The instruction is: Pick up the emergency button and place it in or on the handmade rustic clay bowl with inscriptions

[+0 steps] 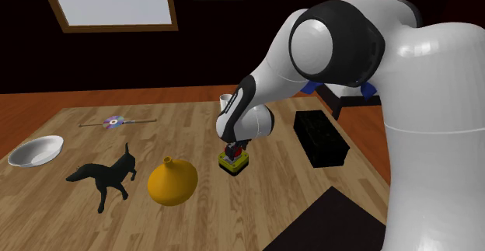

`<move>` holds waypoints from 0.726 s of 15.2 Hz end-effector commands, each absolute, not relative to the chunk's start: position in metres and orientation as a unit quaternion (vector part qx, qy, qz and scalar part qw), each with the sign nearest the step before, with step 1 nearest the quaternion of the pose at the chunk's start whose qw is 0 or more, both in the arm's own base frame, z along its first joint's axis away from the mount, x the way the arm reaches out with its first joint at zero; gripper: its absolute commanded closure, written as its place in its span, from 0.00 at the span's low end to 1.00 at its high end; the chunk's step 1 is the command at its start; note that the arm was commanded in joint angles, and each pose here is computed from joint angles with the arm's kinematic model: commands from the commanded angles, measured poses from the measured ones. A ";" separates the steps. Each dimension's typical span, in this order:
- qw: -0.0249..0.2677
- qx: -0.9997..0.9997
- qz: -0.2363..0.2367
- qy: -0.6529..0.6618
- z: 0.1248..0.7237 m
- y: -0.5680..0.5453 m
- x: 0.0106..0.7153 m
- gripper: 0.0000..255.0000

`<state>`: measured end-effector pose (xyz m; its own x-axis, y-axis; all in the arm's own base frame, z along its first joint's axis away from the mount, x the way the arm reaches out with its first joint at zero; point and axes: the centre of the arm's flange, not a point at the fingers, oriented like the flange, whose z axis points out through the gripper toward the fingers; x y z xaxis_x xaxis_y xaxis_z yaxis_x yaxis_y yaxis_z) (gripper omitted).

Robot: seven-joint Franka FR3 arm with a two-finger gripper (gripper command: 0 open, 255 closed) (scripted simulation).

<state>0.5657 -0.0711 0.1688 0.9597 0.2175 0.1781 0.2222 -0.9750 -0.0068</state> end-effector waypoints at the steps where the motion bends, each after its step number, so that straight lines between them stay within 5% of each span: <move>1: 0.014 -0.990 -0.087 -0.112 0.167 -0.070 0.565 1.00; 11: 0.014 -0.990 -0.087 -0.112 0.204 -0.070 0.565 1.00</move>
